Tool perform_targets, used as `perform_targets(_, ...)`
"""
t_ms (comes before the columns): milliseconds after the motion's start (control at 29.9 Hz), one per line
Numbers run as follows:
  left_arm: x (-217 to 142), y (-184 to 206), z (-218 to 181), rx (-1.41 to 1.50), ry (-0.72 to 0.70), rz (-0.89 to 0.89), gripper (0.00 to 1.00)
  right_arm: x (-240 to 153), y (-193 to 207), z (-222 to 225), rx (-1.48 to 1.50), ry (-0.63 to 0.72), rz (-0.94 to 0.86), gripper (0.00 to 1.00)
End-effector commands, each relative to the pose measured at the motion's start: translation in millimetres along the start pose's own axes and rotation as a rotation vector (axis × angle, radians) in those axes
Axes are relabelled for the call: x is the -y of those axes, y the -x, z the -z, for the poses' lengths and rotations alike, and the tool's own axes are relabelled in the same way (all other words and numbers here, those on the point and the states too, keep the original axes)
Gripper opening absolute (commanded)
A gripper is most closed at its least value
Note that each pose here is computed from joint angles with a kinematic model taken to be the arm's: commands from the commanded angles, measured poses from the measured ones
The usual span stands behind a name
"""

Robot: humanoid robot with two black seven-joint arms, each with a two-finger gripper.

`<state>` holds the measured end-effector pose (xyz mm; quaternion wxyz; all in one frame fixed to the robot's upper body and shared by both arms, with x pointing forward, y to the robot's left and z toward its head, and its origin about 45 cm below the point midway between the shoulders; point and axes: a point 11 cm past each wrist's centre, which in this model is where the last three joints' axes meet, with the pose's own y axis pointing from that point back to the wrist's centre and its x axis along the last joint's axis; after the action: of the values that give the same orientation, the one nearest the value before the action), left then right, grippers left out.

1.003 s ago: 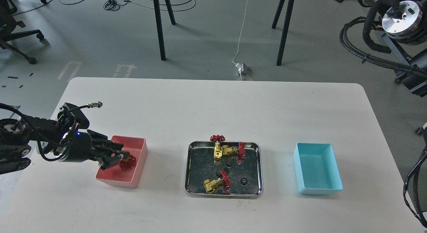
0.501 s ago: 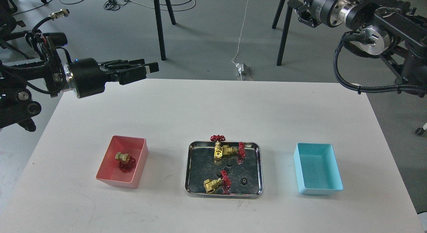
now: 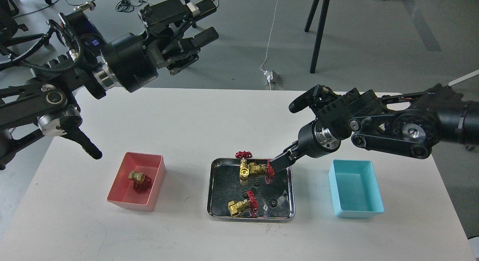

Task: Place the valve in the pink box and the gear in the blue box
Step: 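Reach the right gripper down to the dark gear in the tray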

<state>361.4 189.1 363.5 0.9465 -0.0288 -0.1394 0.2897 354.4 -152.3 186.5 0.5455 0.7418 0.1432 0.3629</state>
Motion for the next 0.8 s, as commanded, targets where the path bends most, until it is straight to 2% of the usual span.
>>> perform_targets(0,-1.2,2.2,4.3,-0.030,0.015,-0.017,0.70,12.8,7.8,9.5,-0.121,0.026,0.059,0.99)
perform_targets(100,-2.8,2.1,6.3,-0.036,0.014,-0.023,0.70,23.9,5.0,25.5,-0.208,0.019,0.064,0.93)
perform_targets(301,-4.0,2.0,8.5,-0.039,0.010,-0.029,0.71,42.6,7.5,54.3,-0.291,-0.018,0.102,0.54)
perform_targets(535,-7.6,5.2,16.0,-0.056,-0.003,-0.033,0.72,54.0,19.0,41.0,-0.358,0.032,0.100,0.54)
perform_targets(769,-2.3,13.0,21.2,-0.078,0.003,-0.025,0.72,61.4,22.0,47.2,-0.363,0.019,0.101,0.54)
